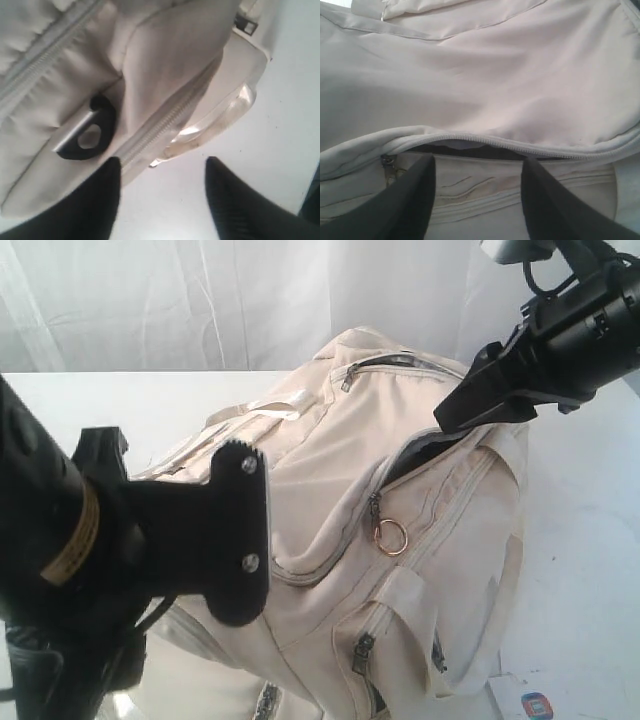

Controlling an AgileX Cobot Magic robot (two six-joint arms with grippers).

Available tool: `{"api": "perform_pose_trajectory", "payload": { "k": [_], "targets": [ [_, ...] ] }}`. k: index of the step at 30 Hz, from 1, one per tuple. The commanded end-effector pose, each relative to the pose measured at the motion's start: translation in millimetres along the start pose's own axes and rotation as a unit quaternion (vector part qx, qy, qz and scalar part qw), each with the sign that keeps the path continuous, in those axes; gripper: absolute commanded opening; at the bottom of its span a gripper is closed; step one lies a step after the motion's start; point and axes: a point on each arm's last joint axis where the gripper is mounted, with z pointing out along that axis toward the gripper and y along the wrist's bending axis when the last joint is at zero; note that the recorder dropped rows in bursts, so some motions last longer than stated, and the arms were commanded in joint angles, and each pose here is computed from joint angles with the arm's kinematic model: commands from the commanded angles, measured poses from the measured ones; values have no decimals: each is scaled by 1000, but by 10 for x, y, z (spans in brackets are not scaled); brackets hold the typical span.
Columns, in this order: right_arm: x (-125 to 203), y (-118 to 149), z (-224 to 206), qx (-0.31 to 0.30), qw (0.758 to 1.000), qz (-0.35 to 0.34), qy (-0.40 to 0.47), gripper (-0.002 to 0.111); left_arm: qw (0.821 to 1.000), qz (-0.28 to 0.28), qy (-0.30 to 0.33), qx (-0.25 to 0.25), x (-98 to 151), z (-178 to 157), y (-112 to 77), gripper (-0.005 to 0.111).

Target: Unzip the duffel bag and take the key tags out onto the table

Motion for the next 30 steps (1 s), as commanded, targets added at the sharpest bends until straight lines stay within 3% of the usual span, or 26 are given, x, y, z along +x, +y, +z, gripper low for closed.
{"api": "perform_pose_trajectory", "payload": {
  "k": [1, 5, 12, 17, 20, 25, 30],
  "targets": [
    [20, -7, 3, -2, 1000, 8, 5, 49, 998, 42, 45, 5, 121, 158, -97, 77],
    [20, -7, 3, -2, 1000, 8, 5, 49, 996, 63, 63, -26, 184, 330, -114, 64],
    [22, -5, 3, -3, 1000, 8, 6, 49, 984, 41, 102, -139, 310, 505, -9, 0],
    [22, -6, 3, -3, 1000, 9, 6, 49, 968, 67, 132, -201, 388, 562, 58, 0],
    [27, -1, 3, -5, 1000, 10, 8, 49, 961, 46, 150, -227, 467, 600, 152, 0],
    [27, -1, 3, -5, 1000, 10, 8, 49, 956, -6, 170, -239, 658, 676, 429, 0],
    [26, -1, 3, -5, 1000, 12, 8, 49, 952, -17, 117, -284, 786, 759, 790, 0]
  ]
}}
